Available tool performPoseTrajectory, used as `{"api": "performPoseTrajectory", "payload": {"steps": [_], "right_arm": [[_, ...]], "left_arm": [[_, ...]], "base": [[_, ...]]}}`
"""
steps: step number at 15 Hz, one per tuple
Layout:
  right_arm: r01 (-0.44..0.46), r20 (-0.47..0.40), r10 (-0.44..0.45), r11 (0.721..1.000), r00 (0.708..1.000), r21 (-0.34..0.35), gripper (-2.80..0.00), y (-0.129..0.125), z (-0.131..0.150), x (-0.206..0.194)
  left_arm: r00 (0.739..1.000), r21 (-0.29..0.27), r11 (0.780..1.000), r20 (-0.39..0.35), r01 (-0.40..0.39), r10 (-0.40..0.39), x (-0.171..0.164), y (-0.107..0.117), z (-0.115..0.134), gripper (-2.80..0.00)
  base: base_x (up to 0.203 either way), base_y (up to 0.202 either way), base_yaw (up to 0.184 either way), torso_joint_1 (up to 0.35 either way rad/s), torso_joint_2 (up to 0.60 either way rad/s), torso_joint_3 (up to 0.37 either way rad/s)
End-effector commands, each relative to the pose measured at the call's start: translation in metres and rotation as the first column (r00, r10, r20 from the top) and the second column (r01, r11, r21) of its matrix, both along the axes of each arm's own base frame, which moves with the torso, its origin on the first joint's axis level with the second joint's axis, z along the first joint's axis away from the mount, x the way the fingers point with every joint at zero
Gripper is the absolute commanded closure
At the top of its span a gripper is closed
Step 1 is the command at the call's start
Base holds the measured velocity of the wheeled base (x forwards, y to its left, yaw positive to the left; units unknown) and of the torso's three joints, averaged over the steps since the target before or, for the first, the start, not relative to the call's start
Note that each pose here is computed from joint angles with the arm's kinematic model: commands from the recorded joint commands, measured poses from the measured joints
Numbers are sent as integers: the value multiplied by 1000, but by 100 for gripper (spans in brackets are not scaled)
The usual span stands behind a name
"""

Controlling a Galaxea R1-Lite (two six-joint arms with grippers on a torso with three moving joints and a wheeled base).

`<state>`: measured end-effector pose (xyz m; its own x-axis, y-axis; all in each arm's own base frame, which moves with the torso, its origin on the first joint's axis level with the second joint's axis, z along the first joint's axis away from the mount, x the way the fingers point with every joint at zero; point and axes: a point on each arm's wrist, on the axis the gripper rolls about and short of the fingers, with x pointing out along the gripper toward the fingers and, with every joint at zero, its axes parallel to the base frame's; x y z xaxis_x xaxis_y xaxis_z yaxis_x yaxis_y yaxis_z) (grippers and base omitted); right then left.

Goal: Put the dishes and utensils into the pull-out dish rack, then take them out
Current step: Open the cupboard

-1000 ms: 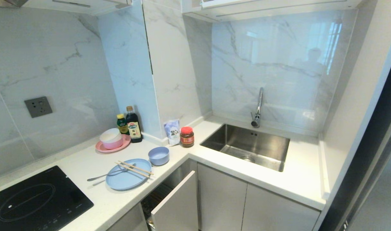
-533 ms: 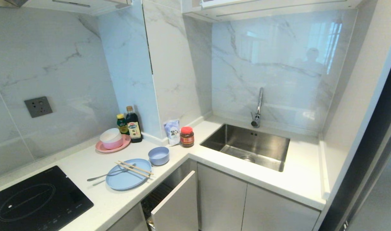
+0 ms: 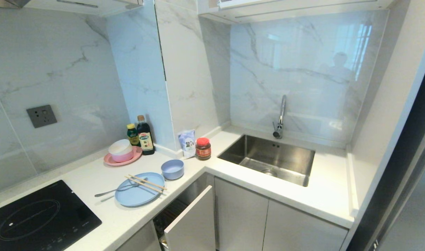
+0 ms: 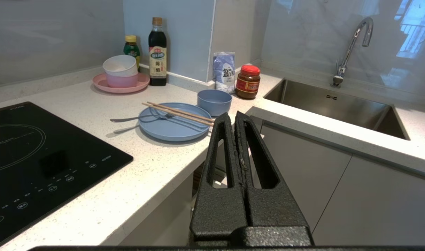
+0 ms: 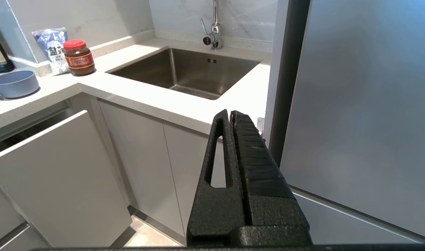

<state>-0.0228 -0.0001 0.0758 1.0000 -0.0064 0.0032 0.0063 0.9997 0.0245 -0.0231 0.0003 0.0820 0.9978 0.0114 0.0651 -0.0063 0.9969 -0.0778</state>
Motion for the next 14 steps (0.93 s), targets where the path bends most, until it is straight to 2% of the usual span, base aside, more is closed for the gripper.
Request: {"api": "performPoseTrajectory", "payload": {"steps": [1, 6, 14], "right_arm": [[0, 3, 0, 1000, 1000, 0, 0, 0, 0, 0], [0, 2, 0, 1000, 1000, 0, 0, 0, 0, 0], [0, 2, 0, 1000, 1000, 0, 0, 0, 0, 0]], "left_arm": [[1000, -1, 1000, -25, -1, 1, 2, 0, -7, 0], [1000, -1, 1000, -25, -1, 1, 2, 0, -7, 0], [1000, -1, 1000, -25, -1, 1, 2, 0, -7, 0]], "base": [[0, 0, 0, 0, 0, 0], [0, 0, 0, -14, 21, 9], [0, 0, 0, -142, 304, 148]]}}
